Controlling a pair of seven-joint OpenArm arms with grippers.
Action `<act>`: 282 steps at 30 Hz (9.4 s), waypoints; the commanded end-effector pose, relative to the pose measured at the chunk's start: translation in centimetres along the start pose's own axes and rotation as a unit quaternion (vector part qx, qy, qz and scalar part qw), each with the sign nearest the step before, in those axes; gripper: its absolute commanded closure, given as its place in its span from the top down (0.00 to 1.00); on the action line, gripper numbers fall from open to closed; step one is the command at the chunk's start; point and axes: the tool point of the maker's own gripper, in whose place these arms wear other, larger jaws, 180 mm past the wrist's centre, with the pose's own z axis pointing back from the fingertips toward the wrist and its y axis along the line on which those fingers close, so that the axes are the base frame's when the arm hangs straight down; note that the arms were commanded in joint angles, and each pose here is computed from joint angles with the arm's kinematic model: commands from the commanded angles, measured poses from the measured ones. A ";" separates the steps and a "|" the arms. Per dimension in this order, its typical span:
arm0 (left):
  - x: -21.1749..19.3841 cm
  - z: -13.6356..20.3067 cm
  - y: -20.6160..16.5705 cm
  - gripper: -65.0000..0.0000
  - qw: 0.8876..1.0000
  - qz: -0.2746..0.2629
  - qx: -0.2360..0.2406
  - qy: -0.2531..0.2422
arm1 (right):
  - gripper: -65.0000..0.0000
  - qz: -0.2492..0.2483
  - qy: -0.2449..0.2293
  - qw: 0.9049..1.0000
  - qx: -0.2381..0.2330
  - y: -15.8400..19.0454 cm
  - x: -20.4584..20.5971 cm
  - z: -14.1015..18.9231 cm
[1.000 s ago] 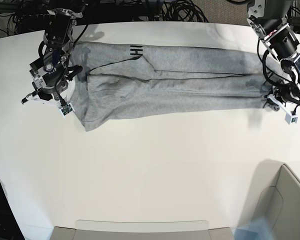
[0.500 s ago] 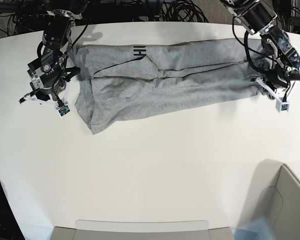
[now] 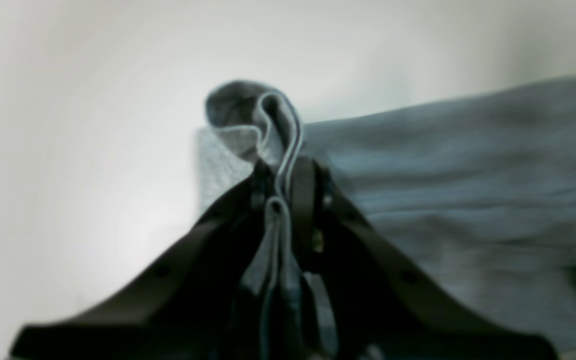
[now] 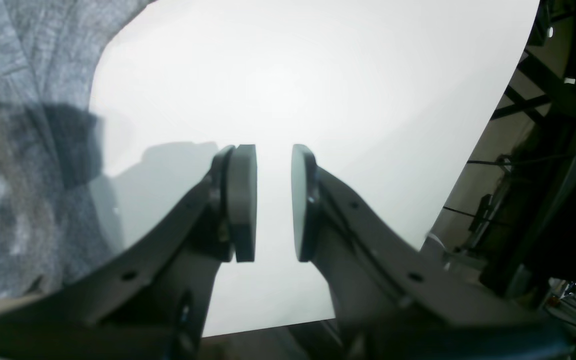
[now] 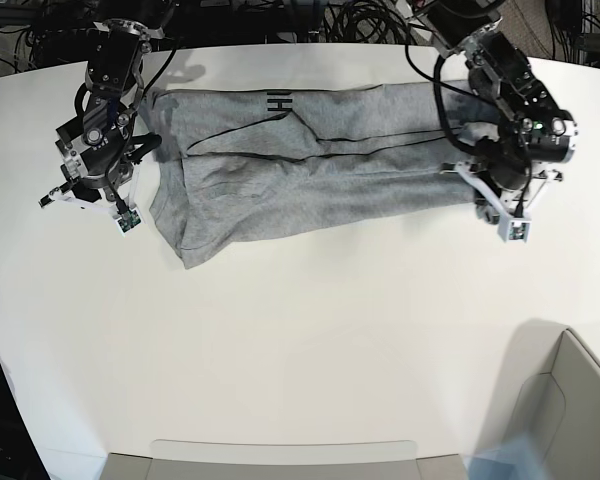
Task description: Fold the T-shirt properly
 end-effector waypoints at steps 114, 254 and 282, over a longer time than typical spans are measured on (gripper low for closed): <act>-3.7 0.2 -14.3 0.00 0.964 -0.226 -0.131 0.050 | 0.20 -0.045 -0.030 0.998 -0.005 -3.3 0.5 -2.5; 0.9 -3.3 1.0 0.00 0.997 -0.062 0.033 -0.023 | 0.37 -0.413 -0.201 0.816 0.351 12.6 9.5 0.3; 0.7 -3.3 0.8 0.00 0.998 -0.059 0.031 -0.018 | 0.37 -0.372 -0.208 0.793 0.436 18.1 16.7 -1.1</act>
